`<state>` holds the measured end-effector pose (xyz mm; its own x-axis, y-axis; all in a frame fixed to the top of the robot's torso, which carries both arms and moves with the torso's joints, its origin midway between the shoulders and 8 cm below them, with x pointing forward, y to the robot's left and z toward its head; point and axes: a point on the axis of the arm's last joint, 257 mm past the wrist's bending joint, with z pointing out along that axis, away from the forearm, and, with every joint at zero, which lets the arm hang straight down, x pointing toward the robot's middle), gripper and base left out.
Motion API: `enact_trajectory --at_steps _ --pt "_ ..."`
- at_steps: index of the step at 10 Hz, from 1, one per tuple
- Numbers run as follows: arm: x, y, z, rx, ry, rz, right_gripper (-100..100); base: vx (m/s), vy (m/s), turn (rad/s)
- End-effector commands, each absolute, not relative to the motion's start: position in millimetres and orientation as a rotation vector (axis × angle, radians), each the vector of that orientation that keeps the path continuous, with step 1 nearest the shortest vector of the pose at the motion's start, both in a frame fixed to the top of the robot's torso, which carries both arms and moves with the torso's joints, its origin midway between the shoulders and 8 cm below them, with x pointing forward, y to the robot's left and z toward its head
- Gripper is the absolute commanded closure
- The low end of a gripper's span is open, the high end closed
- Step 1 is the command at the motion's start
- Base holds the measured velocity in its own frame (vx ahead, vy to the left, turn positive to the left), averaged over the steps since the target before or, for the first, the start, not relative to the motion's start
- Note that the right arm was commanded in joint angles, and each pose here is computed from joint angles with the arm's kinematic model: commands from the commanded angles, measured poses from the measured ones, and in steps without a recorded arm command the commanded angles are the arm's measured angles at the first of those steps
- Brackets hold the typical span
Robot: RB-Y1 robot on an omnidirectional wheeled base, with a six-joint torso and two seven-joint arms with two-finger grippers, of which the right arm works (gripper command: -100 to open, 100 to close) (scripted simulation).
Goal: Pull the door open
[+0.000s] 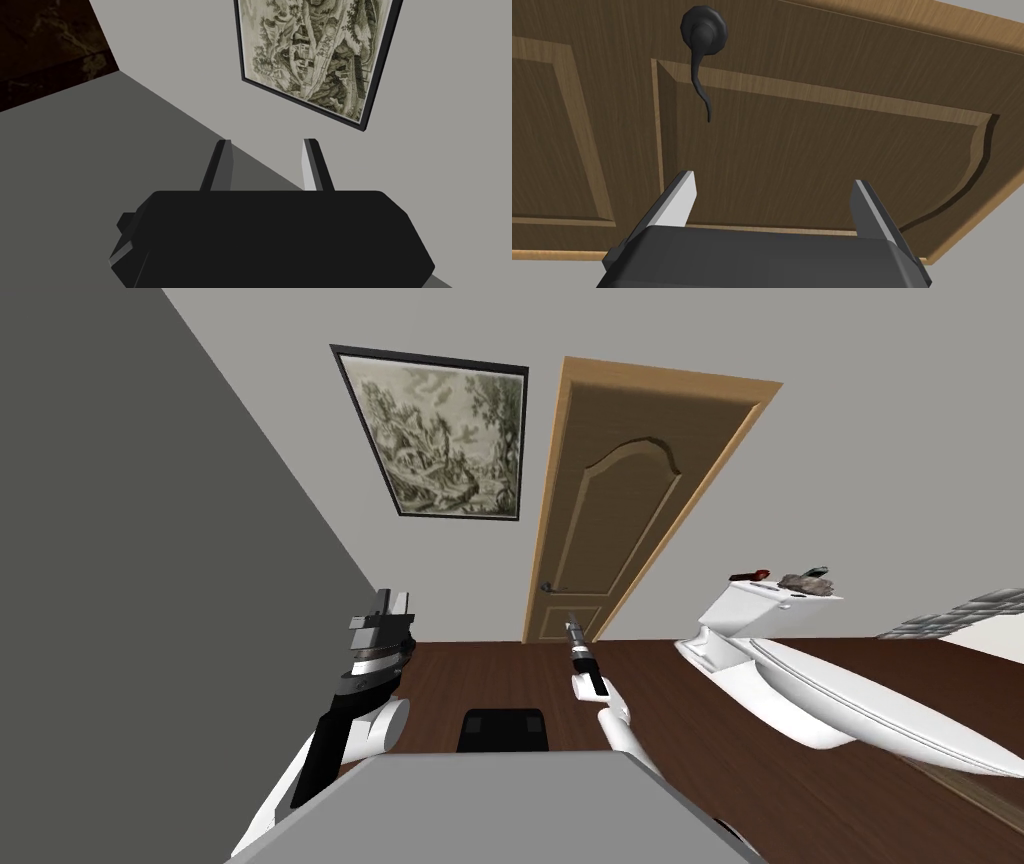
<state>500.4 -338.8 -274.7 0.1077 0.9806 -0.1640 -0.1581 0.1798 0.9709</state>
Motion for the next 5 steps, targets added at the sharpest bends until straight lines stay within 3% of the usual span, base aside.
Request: enact_trajectory --at_steps 1,5 --pt "502.1 -344.4 -284.3 1.027 1.102 1.081 -100 0.066 -0.046 0.143" --pt "506.5 -359.1 -304.4 1.077 1.112 1.061 -100 0.074 -0.067 0.128"
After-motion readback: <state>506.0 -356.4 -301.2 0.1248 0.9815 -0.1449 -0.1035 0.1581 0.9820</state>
